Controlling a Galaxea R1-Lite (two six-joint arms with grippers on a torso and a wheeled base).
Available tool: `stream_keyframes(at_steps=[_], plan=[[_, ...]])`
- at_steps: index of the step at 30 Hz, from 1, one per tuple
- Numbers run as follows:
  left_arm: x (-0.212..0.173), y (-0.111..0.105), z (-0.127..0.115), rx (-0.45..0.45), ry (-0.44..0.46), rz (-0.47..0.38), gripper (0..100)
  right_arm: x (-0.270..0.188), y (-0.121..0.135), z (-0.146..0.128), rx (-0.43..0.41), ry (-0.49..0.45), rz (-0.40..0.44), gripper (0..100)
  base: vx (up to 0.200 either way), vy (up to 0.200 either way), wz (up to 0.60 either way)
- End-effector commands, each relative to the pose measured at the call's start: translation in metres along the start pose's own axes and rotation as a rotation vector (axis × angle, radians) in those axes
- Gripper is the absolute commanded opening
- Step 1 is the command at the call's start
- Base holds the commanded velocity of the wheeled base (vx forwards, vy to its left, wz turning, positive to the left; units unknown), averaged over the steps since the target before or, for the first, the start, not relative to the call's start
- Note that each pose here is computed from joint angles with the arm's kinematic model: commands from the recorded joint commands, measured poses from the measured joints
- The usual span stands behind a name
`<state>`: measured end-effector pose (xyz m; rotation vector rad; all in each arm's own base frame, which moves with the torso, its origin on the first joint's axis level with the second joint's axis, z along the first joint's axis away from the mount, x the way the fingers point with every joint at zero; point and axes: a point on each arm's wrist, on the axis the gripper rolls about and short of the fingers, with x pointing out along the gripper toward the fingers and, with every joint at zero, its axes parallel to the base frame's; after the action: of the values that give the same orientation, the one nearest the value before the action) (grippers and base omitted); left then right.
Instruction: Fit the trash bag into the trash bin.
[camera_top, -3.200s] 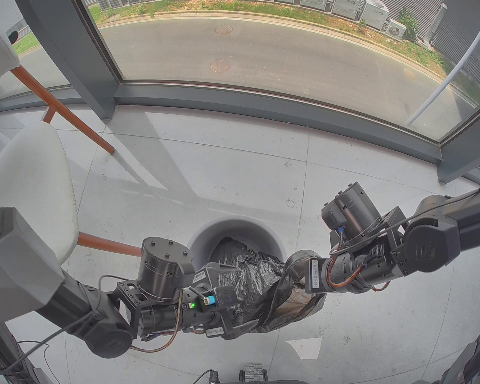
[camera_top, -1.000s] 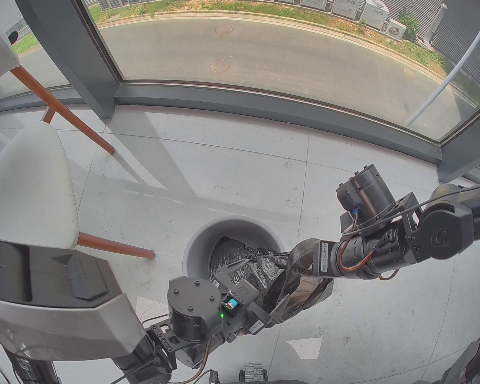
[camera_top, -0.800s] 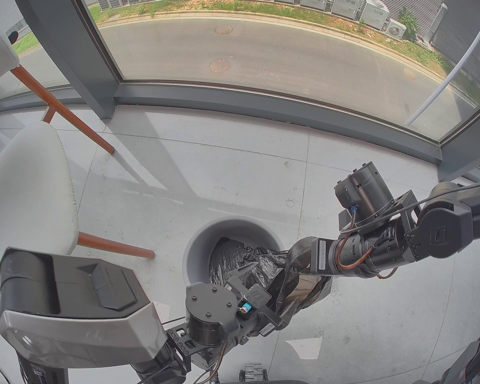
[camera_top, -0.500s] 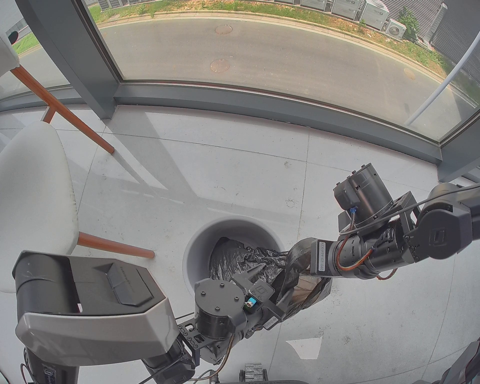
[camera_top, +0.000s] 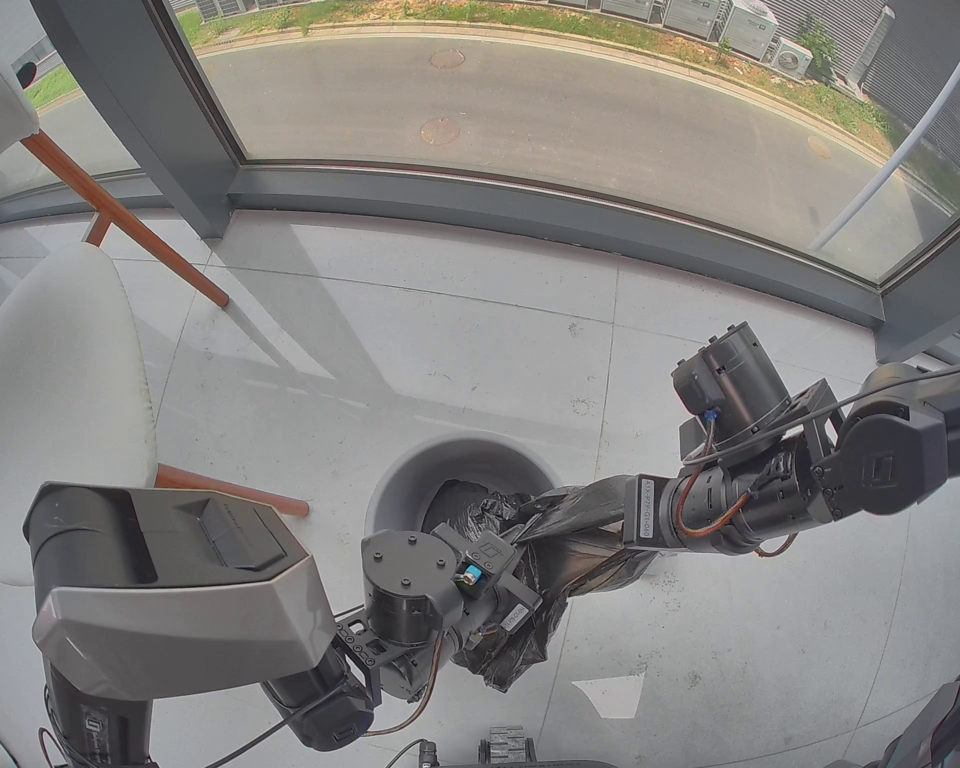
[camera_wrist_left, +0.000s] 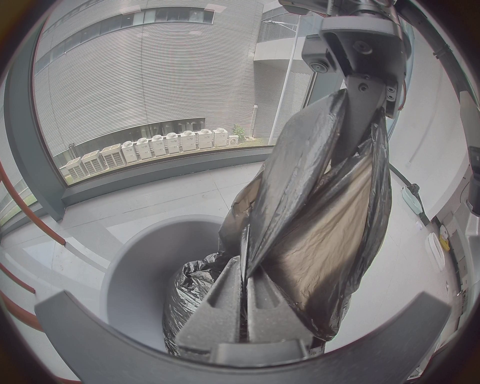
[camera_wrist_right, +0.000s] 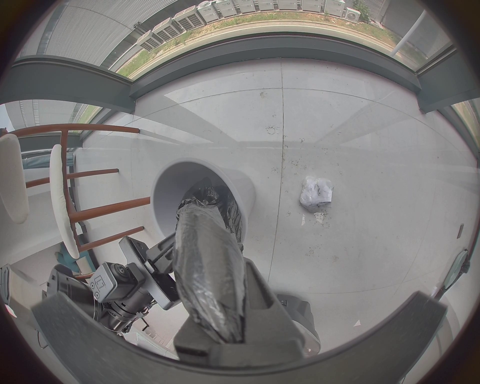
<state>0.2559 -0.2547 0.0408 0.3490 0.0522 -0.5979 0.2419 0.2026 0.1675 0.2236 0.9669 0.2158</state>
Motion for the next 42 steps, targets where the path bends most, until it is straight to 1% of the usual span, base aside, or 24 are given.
stream_keyframes(at_steps=[1, 5, 8, 11, 13, 15, 17, 18, 21, 25, 27, 31, 37, 38, 40, 41, 42], plan=[[-0.008, 0.015, 0.027, -0.021, -0.072, 0.027, 0, -0.001, -0.001, -0.001, 0.0, 0.003, 0.003, 0, 0.0, 0.0, 0.0], [-0.019, 0.023, 0.052, -0.04, -0.108, 0.021, 0, -0.001, -0.001, 0.0, 0.002, 0.003, 0.004, 0, 0.0, 0.0, 0.0], [-0.027, 0.027, 0.061, -0.054, -0.096, -0.001, 0, -0.001, -0.002, 0.001, 0.006, -0.001, 0.003, 0, 0.0, 0.0, 0.0], [-0.033, 0.033, 0.069, -0.086, -0.082, -0.036, 0, -0.001, 0.0, 0.003, 0.007, -0.004, 0.012, 0, 0.0, 0.0, 0.0], [-0.034, 0.043, 0.073, -0.104, -0.083, -0.047, 0, -0.003, 0.002, 0.007, 0.011, -0.015, 0.026, 0, 0.0, 0.0, 0.0], [-0.035, 0.053, 0.075, -0.112, -0.078, -0.056, 0, -0.007, 0.006, 0.011, 0.014, -0.019, 0.062, 0, 0.0, 0.0, 0.0], [-0.035, 0.059, 0.076, -0.114, -0.072, -0.056, 0, -0.01, 0.008, 0.014, 0.015, -0.02, 0.09, 0, 0.0, 0.0, 0.0], [-0.036, 0.068, 0.078, -0.117, -0.065, -0.05, 0, -0.015, 0.013, 0.02, 0.017, -0.026, 0.13, 0, 0.0, 0.0, 0.0], [-0.036, 0.082, 0.083, -0.131, -0.065, -0.04, 0, -0.02, 0.017, 0.029, 0.023, -0.049, 0.168, 0, 0.0, 0.0, 0.0], [-0.032, 0.093, 0.088, -0.18, -0.072, -0.035, 0, -0.022, 0.018, 0.035, 0.018, -0.069, 0.177, 0, 0.0, 0.0, 0.0], [-0.028, 0.102, 0.092, -0.213, -0.076, -0.031, 0, -0.023, 0.022, 0.041, 0.004, -0.086, 0.188, 0, 0.0, 0.0, 0.0], [-0.025, 0.107, 0.096, -0.242, -0.089, -0.045, 0, -0.02, 0.021, 0.048, -0.013, -0.103, 0.182, 0, 0.0, 0.0, 0.0], [-0.021, 0.121, 0.099, -0.254, -0.11, -0.011, 0, -0.016, 0.013, 0.066, -0.017, -0.144, 0.166, 0, 0.0, 0.0, 0.0], [-0.019, 0.128, 0.095, -0.257, -0.105, 0.0, 0, -0.013, 0.01, 0.071, -0.024, -0.162, 0.161, 0, 0.0, 0.0, 0.0], [-0.018, 0.129, 0.092, -0.258, -0.1, -0.004, 0, -0.01, 0.008, 0.074, -0.032, -0.176, 0.161, 0, 0.0, 0.0, 0.0], [-0.017, 0.129, 0.088, -0.26, -0.089, -0.014, 0, -0.004, 0.004, 0.078, -0.039, -0.207, 0.162, 0, 0.0, 0.0, 0.0], [-0.017, 0.13, 0.087, -0.259, -0.086, -0.013, 0, -0.003, 0.003, 0.078, -0.039, -0.211, 0.162, 100, 0.0, 0.0, 0.0]])
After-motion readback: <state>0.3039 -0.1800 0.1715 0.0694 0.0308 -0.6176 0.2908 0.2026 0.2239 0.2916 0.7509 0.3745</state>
